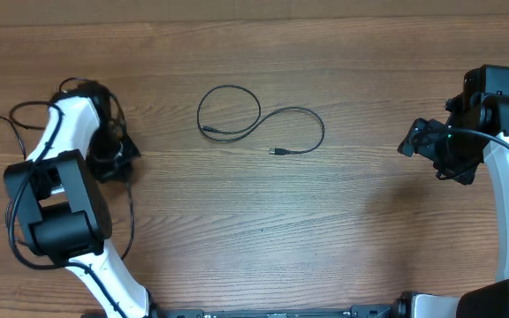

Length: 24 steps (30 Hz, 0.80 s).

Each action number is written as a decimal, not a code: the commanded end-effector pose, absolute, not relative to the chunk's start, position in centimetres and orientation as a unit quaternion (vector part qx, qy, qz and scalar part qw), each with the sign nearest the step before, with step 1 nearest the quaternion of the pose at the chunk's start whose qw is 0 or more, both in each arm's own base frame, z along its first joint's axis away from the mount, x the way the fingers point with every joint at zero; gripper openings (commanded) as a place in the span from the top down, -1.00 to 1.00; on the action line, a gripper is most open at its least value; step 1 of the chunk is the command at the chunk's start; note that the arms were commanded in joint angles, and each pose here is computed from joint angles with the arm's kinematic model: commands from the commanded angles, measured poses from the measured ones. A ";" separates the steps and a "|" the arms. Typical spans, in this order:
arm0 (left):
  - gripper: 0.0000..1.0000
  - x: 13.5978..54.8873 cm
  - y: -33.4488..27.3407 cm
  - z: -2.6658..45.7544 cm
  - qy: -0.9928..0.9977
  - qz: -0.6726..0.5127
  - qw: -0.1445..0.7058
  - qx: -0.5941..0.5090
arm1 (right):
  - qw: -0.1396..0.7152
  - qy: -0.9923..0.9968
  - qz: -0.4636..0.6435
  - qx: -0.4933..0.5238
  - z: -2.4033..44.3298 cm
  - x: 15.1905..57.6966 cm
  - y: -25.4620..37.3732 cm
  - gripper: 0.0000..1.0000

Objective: Untangle cables

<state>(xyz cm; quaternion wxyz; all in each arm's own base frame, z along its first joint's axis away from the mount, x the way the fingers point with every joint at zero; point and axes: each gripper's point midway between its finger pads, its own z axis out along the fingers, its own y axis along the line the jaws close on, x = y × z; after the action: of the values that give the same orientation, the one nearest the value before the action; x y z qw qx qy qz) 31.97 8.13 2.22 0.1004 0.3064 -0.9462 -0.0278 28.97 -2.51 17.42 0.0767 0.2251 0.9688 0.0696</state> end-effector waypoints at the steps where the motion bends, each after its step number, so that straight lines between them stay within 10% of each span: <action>1: 0.92 38.0 10.8 13.3 -0.941 -0.025 -0.074 0.328 | 0.079 0.968 0.073 0.225 17.4 29.0 -2.5 -0.73; 7: 0.92 38.7 19.0 35.7 -0.803 -0.129 -0.377 0.443 | 0.077 0.969 0.072 0.225 17.4 28.9 -2.5 -0.73; 13: 0.91 32.2 26.0 34.4 -0.723 -0.190 -0.328 0.578 | 0.076 0.969 0.072 0.225 17.4 28.9 -2.4 -0.73; 17: -0.41 31.7 26.5 33.1 -0.728 -0.162 -0.306 0.591 | 0.075 0.969 0.072 0.225 17.4 28.8 -2.4 -0.73; 24: -0.43 33.5 23.0 32.0 -0.766 -0.093 -0.287 0.567 | 0.074 0.969 0.072 0.225 17.4 28.8 -2.4 -0.73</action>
<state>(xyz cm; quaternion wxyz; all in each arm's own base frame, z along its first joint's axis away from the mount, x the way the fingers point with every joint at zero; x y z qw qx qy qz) 32.04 25.44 32.22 -0.2889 0.5779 -0.7500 -0.1417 28.85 -2.49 17.40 0.0742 0.2253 0.9690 0.0693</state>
